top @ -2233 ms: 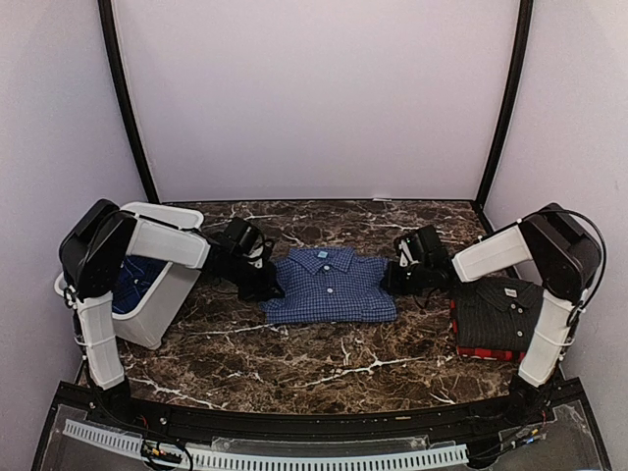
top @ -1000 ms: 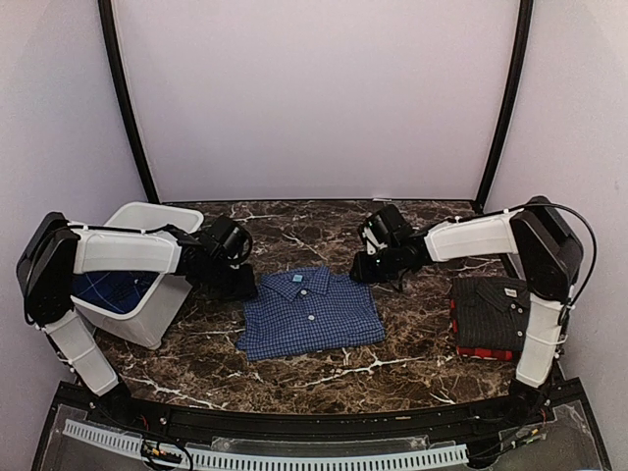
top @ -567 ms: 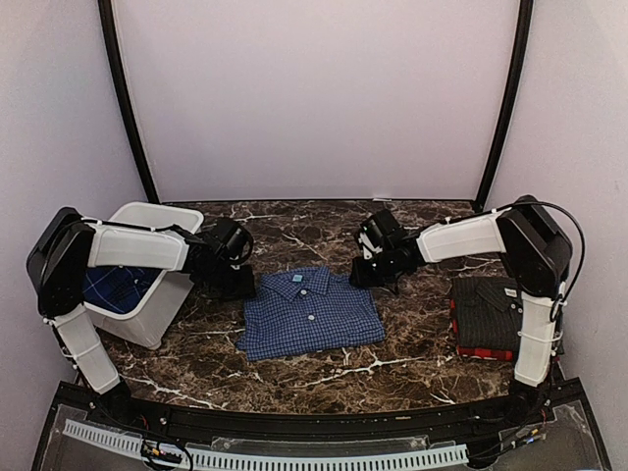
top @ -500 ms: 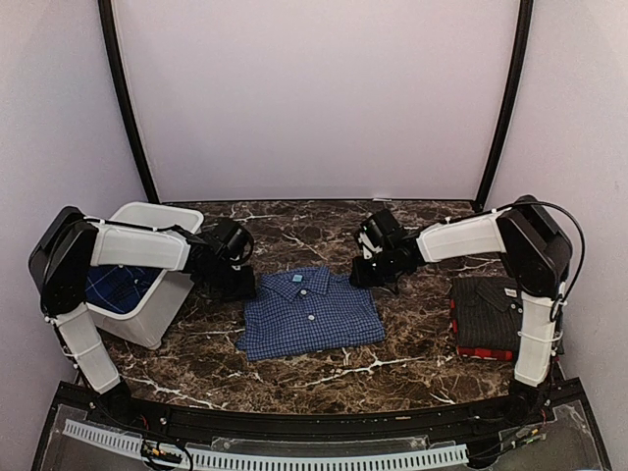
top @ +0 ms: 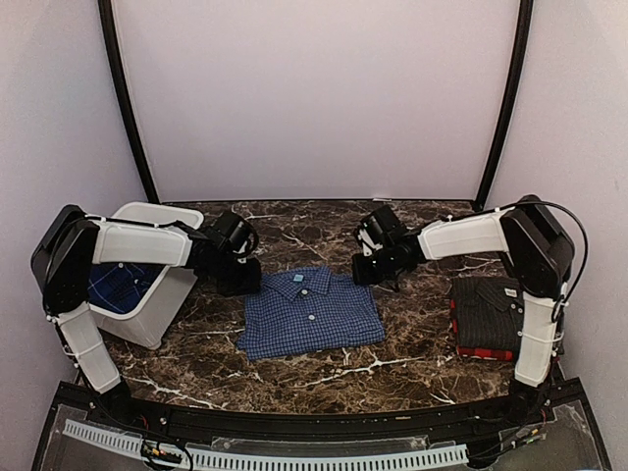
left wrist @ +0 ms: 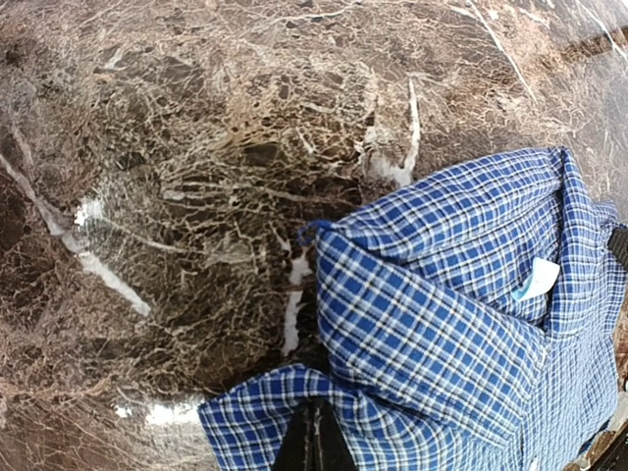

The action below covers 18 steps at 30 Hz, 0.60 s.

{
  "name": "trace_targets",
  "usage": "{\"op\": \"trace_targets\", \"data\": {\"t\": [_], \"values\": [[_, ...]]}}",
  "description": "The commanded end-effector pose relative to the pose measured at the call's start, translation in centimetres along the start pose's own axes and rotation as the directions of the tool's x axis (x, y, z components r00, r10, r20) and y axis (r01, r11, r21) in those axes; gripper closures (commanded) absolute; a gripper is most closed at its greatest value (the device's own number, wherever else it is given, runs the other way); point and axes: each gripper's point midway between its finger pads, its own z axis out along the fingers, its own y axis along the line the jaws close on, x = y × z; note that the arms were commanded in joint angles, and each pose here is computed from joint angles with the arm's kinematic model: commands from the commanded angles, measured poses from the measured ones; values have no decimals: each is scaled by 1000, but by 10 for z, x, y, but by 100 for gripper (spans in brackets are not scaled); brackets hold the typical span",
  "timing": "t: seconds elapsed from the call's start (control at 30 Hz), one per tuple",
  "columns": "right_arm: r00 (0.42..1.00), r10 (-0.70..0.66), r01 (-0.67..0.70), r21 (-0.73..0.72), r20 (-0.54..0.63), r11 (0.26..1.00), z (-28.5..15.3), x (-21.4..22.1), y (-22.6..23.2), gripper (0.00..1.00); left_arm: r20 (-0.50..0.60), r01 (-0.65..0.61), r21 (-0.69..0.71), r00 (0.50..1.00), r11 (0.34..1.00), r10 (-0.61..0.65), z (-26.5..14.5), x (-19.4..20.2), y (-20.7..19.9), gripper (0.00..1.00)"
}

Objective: Fold and stack the long sleeve shirts
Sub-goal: Adjust the square-folded shirt at the center of the board.

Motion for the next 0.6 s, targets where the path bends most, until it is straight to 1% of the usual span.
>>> {"op": "trace_targets", "data": {"t": [0.0,0.07,0.23,0.4,0.47,0.57], "values": [[996,-2,3,-3,85,1000,-31,-20,8,100,67,-24,74,998,997,19,-28,-19,-19,100],[993,5,-8,25,114,1000,-38,-22,1,100,85,-27,70,996,997,21,-33,-22,-19,100],[993,38,-44,47,110,998,-36,-14,-18,100,95,-21,50,995,999,17,-34,-24,-15,100],[994,86,-90,57,69,994,-13,1,-41,100,73,-19,71,997,997,14,-28,-21,-19,100],[995,95,-96,45,41,994,-2,10,-44,100,68,-21,92,998,996,15,-28,-21,-24,99],[993,114,-114,55,13,992,10,19,-53,100,66,-26,82,998,996,21,-26,-21,-23,97]]}}
